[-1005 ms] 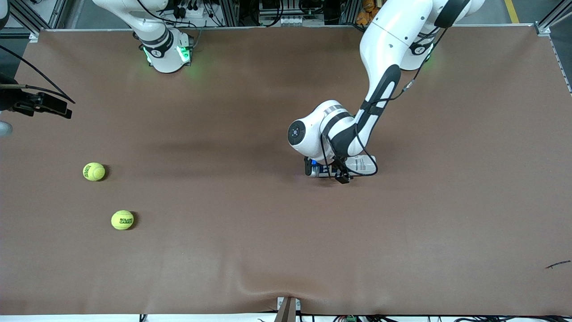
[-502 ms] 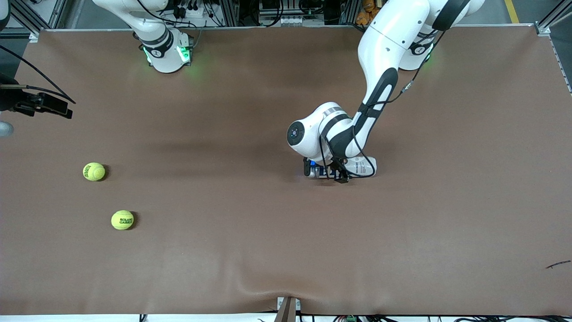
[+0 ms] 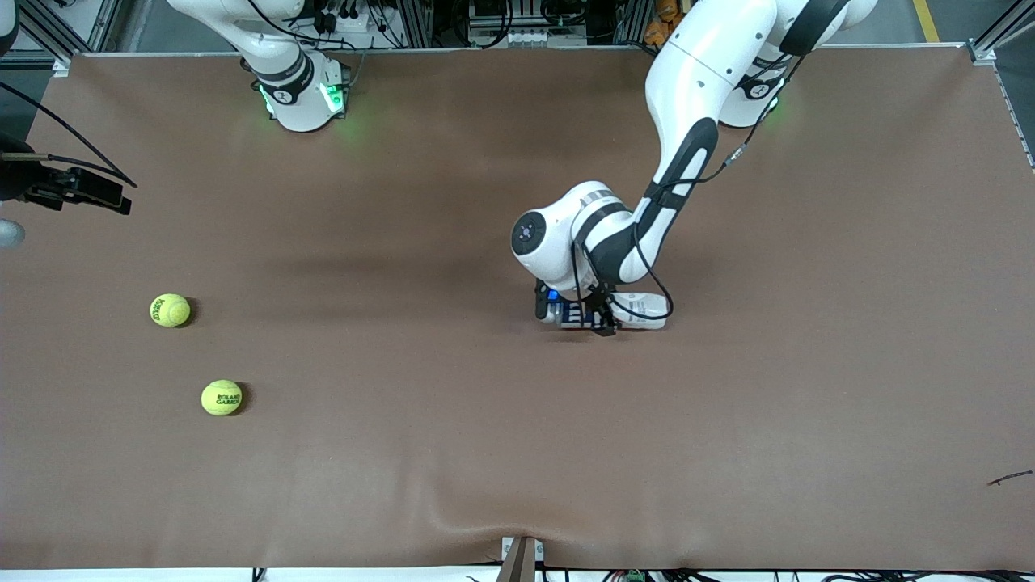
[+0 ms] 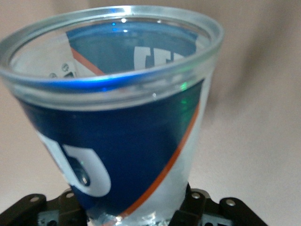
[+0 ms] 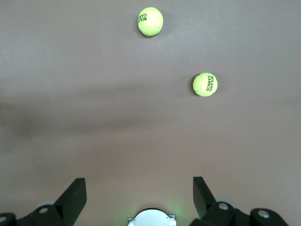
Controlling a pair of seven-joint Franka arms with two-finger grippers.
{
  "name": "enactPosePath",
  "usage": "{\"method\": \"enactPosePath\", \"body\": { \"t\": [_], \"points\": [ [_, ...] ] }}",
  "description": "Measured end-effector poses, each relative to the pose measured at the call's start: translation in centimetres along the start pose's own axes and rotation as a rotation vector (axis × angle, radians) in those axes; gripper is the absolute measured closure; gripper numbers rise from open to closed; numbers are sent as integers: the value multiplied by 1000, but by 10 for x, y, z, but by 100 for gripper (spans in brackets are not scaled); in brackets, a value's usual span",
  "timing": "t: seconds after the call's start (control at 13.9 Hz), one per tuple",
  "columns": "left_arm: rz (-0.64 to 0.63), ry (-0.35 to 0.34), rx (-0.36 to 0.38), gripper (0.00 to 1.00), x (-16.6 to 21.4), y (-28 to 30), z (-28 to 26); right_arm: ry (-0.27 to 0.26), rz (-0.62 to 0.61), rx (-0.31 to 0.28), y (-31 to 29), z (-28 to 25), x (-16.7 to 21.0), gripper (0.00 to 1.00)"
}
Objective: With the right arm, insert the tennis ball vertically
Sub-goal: 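Lift the can and tilt it upright, open end up, then grasp a tennis ball with the right gripper while the left holds the can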
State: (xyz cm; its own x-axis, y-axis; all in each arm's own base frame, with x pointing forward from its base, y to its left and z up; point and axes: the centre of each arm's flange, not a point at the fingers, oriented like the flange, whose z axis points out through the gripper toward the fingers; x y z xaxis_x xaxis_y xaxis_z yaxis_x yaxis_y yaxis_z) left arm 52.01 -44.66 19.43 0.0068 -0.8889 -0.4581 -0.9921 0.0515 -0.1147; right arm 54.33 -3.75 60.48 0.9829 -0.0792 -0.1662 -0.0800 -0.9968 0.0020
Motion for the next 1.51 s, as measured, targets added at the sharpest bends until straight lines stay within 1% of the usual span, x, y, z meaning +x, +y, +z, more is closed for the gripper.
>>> {"method": "enactPosePath", "body": {
  "t": [0.07,0.14,0.36,0.5,0.65,0.86,1.08,1.22,1.36,1.44,1.51],
  "points": [
    [-15,28,21,36,7,-1,-18,0,0,0,0,0,0,0],
    [-56,93,58,36,23,0,-56,-1,0,0,0,0,0,0],
    [-173,246,109,36,41,1,-115,-3,0,0,0,1,0,0],
    [-246,338,130,36,46,3,-143,-5,0,0,0,3,0,0],
    [-333,446,146,36,53,5,-165,-6,0,0,0,3,0,0],
    [-477,642,162,37,60,2,-193,-6,0,0,0,3,0,0],
    [-592,844,151,36,66,2,-213,-12,0,0,0,7,1,0],
    [-662,980,120,36,72,5,-220,-12,0,0,0,19,9,0],
    [-710,1150,73,35,82,11,-215,-17,7,-5,4,48,24,0],
    [-714,1227,58,35,86,13,-206,-21,12,-18,11,67,34,0],
    [-714,1278,51,35,89,13,-192,-24,5,-34,21,88,45,0]
  ]
}}
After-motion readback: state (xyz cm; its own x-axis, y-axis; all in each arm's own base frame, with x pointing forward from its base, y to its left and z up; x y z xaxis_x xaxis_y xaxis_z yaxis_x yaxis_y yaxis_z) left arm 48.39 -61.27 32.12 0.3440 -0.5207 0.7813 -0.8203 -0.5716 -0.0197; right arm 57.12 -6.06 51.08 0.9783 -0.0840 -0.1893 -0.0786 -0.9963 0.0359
